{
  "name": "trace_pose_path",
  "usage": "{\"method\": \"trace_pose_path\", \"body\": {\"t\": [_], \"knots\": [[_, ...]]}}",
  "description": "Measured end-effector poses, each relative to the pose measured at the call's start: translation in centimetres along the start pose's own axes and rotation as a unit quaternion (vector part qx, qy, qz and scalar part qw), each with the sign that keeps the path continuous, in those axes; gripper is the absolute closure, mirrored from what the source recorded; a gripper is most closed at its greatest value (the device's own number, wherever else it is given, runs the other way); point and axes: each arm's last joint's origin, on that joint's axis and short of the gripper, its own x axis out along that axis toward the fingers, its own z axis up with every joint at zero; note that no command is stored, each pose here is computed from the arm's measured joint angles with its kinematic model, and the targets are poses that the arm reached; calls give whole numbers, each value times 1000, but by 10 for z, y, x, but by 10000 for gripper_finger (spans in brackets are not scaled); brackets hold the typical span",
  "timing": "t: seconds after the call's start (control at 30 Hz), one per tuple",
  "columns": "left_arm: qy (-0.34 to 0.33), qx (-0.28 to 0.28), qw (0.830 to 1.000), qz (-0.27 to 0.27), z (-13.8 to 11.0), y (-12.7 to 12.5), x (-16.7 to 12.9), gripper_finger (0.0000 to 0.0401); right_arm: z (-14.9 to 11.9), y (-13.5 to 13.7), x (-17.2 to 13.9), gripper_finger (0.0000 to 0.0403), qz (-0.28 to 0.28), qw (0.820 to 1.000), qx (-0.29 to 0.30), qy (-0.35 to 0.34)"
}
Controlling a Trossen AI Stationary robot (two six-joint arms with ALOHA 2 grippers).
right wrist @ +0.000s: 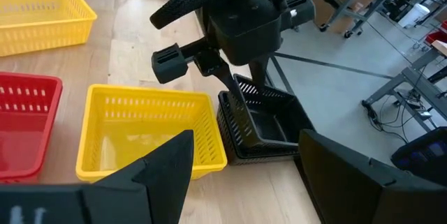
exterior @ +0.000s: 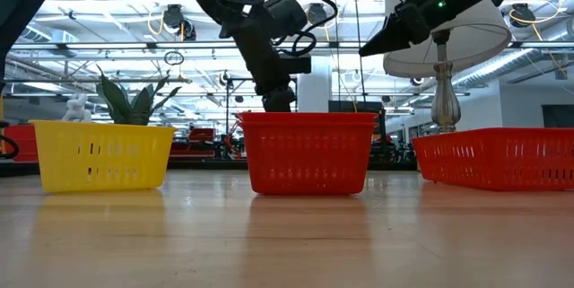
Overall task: Stack baskets by color
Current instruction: Stack the bottom black bin on top of the top black bin
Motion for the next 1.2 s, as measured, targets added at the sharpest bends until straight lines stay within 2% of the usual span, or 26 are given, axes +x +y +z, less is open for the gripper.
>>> {"method": "trace_pose_path", "body": {"t": [0.17, 0.47, 0.6, 0.67, 1.03, 1.2], "knots": [[-10, -25, 1000, -1, 2, 5, -10, 253, 0, 0, 0, 149, 1, 1000, 0, 1], [-38, -84, 996, -8, 5, 20, -35, 251, 0, 0, 0, 149, 1, 1000, 0, 1], [-36, -109, 992, -55, -2, 28, -39, 253, -1, 0, 0, 149, 2, 1000, -1, 5], [-39, -119, 989, -74, -5, 29, -35, 260, -1, 0, 0, 149, 2, 1000, -1, 5], [-53, -135, 986, -77, -39, 14, 0, 339, -1, 0, 0, 149, 3, 1000, -1, 4], [-70, -138, 985, -77, -39, 13, 2, 361, -1, 0, 0, 149, 3, 1000, -3, 4]]}}
